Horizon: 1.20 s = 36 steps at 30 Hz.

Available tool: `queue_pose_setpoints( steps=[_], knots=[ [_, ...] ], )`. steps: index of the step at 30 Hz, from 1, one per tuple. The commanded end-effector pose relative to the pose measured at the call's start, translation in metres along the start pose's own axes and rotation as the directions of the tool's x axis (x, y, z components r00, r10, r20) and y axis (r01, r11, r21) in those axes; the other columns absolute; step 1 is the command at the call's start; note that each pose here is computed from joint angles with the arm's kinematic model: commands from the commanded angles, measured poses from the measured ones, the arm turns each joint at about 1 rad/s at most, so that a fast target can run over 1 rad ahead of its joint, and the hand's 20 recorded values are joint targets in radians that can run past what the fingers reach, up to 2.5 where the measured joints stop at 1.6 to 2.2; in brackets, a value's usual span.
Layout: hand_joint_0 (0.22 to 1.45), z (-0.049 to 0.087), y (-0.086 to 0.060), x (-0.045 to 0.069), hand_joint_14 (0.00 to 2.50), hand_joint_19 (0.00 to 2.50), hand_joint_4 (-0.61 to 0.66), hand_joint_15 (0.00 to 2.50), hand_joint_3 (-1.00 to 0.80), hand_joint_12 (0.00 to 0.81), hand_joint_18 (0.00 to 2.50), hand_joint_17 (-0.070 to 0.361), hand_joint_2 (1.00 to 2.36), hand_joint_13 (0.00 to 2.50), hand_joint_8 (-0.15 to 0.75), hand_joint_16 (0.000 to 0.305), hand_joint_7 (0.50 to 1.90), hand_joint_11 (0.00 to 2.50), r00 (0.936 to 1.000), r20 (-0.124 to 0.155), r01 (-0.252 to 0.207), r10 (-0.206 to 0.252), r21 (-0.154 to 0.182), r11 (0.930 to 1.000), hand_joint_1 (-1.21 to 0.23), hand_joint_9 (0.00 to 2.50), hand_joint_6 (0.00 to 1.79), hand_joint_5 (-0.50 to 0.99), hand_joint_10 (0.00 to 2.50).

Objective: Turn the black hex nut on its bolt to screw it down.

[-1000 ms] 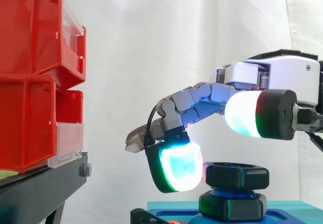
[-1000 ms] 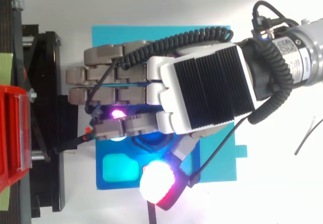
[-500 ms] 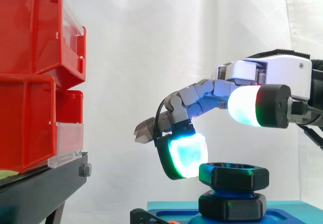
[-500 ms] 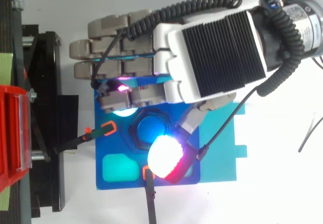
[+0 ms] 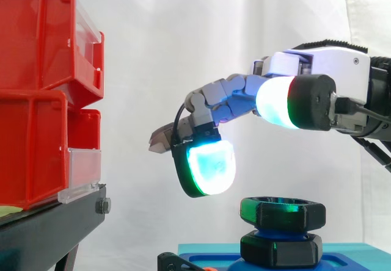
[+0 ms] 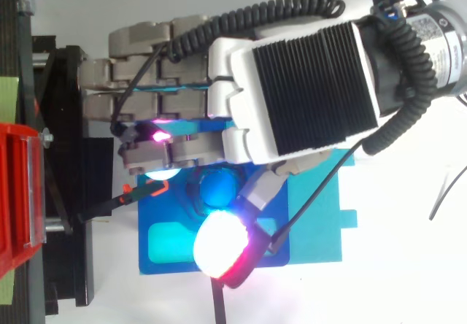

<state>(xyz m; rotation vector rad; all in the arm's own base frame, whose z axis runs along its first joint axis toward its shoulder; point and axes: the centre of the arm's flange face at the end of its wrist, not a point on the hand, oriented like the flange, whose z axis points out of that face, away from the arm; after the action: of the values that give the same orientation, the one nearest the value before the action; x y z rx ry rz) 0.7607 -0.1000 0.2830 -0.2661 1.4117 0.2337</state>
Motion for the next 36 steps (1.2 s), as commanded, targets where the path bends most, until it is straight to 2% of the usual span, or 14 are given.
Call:
queue_pose_setpoints(
  steps=[1,6,11,17,18,21,25,31,36],
  knots=[
    [0.49,0.006,0.01,-0.001,0.0,0.26,0.17,0.0,-0.5,0.332,0.45,0.131,1.0,0.49,0.27,0.058,1.5,0.03,1.0,0.002,0.002,-0.002,0.012,0.9999,-0.04,0.58,0.53,-0.03,0.0],
    [0.49,0.019,0.033,0.001,0.0,0.27,0.18,0.0,-0.5,0.333,0.45,0.131,1.0,0.49,0.267,0.058,1.52,0.03,0.9999,0.005,0.016,-0.016,0.027,0.9995,-0.05,0.58,0.51,-0.03,0.0],
    [0.49,0.027,0.049,0.001,0.0,0.27,0.17,0.0,-0.5,0.331,0.45,0.131,1.0,0.48,0.266,0.058,1.51,0.03,0.9996,0.005,0.029,-0.029,0.035,0.999,-0.05,0.57,0.5,-0.03,0.0],
    [0.49,0.03,0.06,0.007,0.0,0.27,0.17,0.01,-0.5,0.331,0.45,0.131,1.0,0.48,0.262,0.058,1.42,0.04,0.9997,-0.008,0.024,-0.024,0.024,0.9994,-0.05,0.56,0.5,-0.04,0.0],
    [0.49,0.028,0.063,0.012,0.0,0.27,0.17,0.0,-0.5,0.331,0.45,0.131,1.0,0.48,0.264,0.058,1.42,0.03,0.9996,-0.015,0.022,-0.022,0.023,0.9995,-0.05,0.56,0.5,-0.04,0.0],
    [0.49,0.025,0.063,0.016,0.0,0.28,0.17,0.0,-0.5,0.331,0.45,0.131,1.0,0.48,0.264,0.058,1.43,0.03,0.9996,-0.024,0.018,-0.017,0.026,0.9995,-0.05,0.56,0.5,-0.04,0.0],
    [0.49,0.021,0.062,0.019,0.0,0.27,0.17,0.0,-0.5,0.331,0.45,0.13,1.0,0.48,0.262,0.058,1.45,0.04,0.9986,-0.052,0.012,-0.011,0.021,0.9997,-0.05,0.56,0.5,-0.03,0.0],
    [0.49,0.019,0.058,0.019,0.0,0.28,0.18,0.0,-0.5,0.331,0.45,0.13,1.0,0.48,0.263,0.058,1.46,0.04,0.9985,-0.054,0.014,-0.013,0.022,0.9997,-0.04,0.56,0.5,-0.03,0.0],
    [0.49,0.015,0.055,0.02,0.0,0.27,0.17,0.0,-0.5,0.332,0.46,0.13,1.0,0.48,0.262,0.058,1.54,0.04,0.9978,-0.066,0.009,-0.009,0.007,0.9999,-0.05,0.57,0.5,-0.03,0.0]
  ],
)
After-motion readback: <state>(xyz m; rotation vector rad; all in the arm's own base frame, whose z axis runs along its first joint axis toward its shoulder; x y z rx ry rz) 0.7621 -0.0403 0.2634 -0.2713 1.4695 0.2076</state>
